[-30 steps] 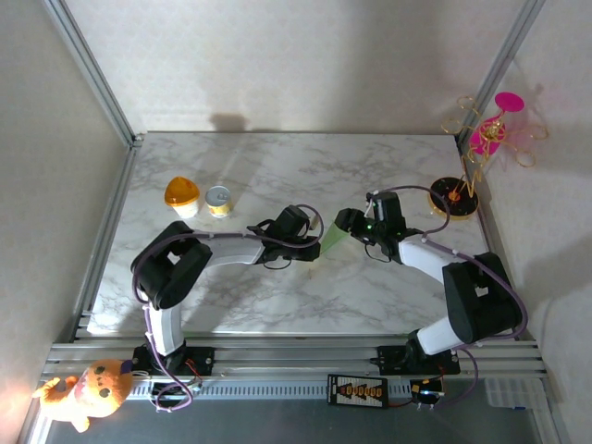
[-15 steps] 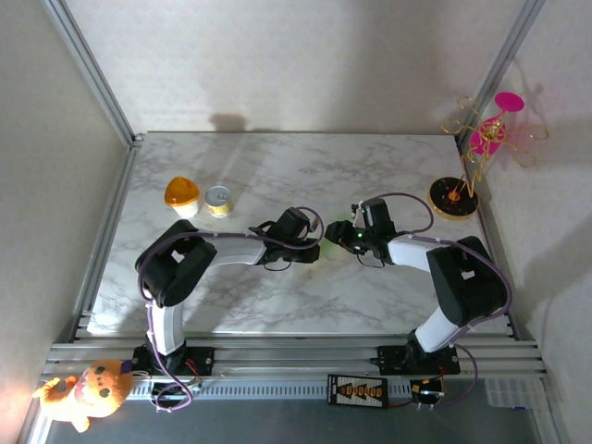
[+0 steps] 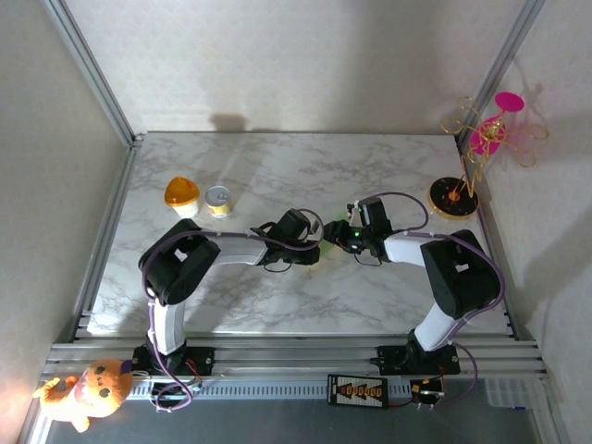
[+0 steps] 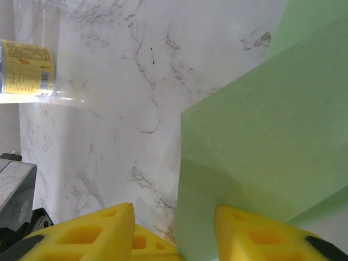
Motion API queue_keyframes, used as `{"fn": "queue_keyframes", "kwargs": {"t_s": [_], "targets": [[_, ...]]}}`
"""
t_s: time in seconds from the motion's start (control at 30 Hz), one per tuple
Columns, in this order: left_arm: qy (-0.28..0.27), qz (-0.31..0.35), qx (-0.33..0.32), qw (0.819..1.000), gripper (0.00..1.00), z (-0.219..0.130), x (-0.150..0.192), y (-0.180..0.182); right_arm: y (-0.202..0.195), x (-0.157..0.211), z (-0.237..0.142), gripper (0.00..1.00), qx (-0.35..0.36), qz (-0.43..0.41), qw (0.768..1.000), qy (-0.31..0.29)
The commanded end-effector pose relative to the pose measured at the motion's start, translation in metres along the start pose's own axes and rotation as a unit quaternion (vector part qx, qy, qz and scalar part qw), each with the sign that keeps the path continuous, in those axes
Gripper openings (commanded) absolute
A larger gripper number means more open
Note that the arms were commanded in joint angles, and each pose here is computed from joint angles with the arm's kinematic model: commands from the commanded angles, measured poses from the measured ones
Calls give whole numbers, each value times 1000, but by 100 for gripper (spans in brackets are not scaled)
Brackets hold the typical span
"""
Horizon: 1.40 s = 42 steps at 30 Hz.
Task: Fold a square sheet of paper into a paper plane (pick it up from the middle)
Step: Fold the wing for the fifth time at the center of the table.
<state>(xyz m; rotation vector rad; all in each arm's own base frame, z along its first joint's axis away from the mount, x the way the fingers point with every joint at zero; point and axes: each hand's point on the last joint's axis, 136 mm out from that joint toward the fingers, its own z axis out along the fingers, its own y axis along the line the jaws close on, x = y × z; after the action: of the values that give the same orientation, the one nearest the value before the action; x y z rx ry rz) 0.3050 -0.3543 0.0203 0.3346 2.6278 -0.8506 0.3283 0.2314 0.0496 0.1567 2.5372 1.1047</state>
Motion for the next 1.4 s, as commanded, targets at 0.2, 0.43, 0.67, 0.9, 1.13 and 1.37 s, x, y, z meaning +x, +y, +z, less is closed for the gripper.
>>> {"fn": "queue_keyframes", "kwargs": {"t_s": [0.2,0.43,0.67,0.9,1.13,1.37], "targets": [[20,-1,1,1000,0,7,6,-1,23,-10,-4,44,-33,-32,999,-17],[21,-1,-1,1000,0,8,6,0,6,-10,4,41,0,-17,1000,-12],[21,-2,-5,1000,1,7,7,1,-19,-10,4,39,66,1,998,-19],[22,-4,-6,1000,3,7,8,2,-31,-9,6,38,91,12,996,-19],[20,-7,-8,1000,5,6,6,3,-41,-6,4,38,114,22,993,-20],[17,-11,-15,1000,9,-4,4,8,-51,0,7,38,129,29,991,-10]]}}
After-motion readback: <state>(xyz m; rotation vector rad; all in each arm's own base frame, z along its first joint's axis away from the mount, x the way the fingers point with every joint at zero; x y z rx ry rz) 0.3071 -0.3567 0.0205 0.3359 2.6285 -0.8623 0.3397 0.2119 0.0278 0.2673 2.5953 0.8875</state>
